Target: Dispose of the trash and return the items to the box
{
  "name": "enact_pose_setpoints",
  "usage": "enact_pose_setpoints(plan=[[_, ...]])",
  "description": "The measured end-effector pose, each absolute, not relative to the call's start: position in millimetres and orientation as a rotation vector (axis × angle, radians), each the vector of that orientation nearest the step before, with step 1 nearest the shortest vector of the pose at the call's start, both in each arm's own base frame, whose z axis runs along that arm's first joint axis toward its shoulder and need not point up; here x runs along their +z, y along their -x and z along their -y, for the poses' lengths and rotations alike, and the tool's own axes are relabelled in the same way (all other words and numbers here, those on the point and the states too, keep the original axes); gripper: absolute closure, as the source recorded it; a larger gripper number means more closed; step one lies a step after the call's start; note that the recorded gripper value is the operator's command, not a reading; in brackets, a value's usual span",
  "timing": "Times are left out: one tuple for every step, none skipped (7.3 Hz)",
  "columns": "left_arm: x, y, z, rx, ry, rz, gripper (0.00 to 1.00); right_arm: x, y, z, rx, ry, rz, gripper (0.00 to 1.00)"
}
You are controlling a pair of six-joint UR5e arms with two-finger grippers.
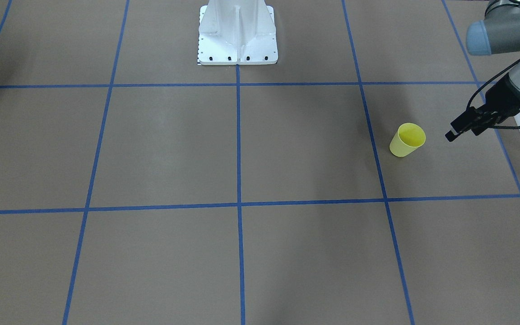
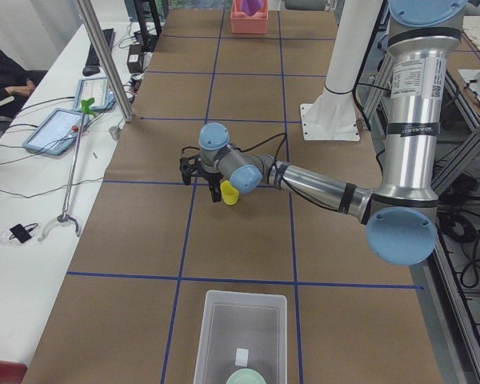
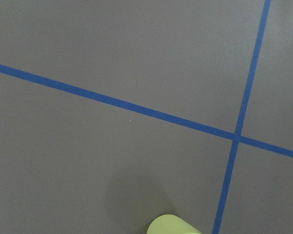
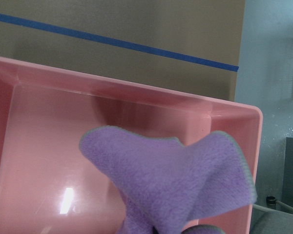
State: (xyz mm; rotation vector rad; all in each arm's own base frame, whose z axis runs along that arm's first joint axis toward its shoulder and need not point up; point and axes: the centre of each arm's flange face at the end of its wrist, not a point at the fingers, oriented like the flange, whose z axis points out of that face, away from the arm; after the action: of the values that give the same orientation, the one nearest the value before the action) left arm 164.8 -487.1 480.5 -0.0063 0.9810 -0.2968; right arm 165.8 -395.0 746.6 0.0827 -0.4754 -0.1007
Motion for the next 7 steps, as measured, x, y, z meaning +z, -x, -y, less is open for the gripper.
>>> enact_pose_setpoints(plan=[[480, -171, 485, -0.285, 0.011, -0.981, 0.01, 744, -164, 400, -0.103, -0.1, 0.479, 0.0], [480, -181, 481, -0.266, 0.02, -0.98, 0.01, 729, -162, 407, -0.1, -0.13, 0.497, 0.0], [482, -199, 474, -0.238, 0.026, -0.965, 0.01, 704, -159, 414, -0.076, -0.161, 0.536, 0.0], [486, -221, 466, -0.211, 0.026, -0.939, 0.02, 675, -154, 420, -0.041, -0.184, 0.577, 0.0], [492, -238, 459, -0.192, 0.028, -0.917, 0.02, 639, -146, 425, -0.016, -0.195, 0.609, 0.0], [497, -246, 455, -0.183, 0.033, -0.905, 0.11, 600, -135, 428, -0.004, -0.195, 0.633, 0.0], [505, -249, 451, -0.178, 0.038, -0.899, 0.27, 564, -123, 432, 0.014, -0.183, 0.657, 0.0]])
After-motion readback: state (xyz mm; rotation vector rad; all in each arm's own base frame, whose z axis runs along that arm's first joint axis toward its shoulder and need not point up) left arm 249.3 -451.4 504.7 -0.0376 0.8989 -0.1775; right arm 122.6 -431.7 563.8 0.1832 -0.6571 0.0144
